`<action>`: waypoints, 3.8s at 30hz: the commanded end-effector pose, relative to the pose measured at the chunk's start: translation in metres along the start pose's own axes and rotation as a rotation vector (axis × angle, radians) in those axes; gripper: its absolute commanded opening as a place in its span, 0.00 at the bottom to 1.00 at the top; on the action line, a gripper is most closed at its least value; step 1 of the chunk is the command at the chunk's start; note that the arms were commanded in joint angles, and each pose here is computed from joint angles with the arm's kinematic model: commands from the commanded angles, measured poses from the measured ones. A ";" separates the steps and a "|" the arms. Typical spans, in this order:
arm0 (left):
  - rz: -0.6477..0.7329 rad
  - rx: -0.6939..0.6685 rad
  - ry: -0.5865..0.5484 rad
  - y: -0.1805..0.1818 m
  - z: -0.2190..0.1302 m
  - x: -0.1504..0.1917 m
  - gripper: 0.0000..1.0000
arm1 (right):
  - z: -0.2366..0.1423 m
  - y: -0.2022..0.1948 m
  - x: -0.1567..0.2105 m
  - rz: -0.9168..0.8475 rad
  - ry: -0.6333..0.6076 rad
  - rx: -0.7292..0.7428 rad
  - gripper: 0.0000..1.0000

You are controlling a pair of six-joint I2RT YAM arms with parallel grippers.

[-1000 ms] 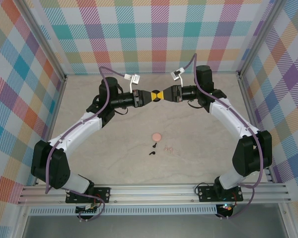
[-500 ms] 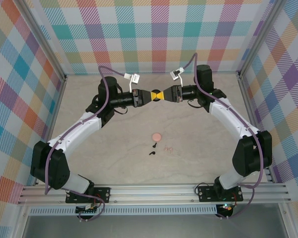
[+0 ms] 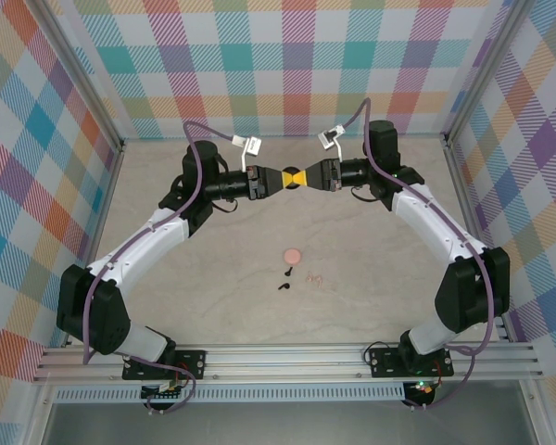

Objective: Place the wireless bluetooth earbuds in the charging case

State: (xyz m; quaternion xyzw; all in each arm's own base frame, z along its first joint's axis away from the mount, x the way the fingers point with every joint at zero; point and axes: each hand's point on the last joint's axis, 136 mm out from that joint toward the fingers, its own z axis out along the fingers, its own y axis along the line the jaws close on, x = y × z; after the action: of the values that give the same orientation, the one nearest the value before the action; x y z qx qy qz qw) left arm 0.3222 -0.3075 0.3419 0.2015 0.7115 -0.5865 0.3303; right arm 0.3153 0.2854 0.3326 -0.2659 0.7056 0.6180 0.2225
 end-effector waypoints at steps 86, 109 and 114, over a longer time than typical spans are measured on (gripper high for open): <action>0.045 0.073 0.093 -0.028 0.019 0.007 0.23 | -0.004 0.023 0.000 -0.073 0.004 0.032 0.24; 0.656 -0.004 0.045 -0.013 0.011 0.025 0.24 | -0.026 0.017 0.027 -0.100 0.031 0.323 0.57; 0.703 0.038 0.047 -0.024 0.010 0.031 0.23 | -0.024 0.014 0.030 -0.098 0.045 0.331 0.57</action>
State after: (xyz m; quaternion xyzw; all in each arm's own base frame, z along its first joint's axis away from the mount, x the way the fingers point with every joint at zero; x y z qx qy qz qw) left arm 0.3036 -0.3237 0.3138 0.4155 0.6461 -0.4485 0.4569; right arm 0.2899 0.2593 0.3171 -0.2547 0.7961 0.4804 0.2657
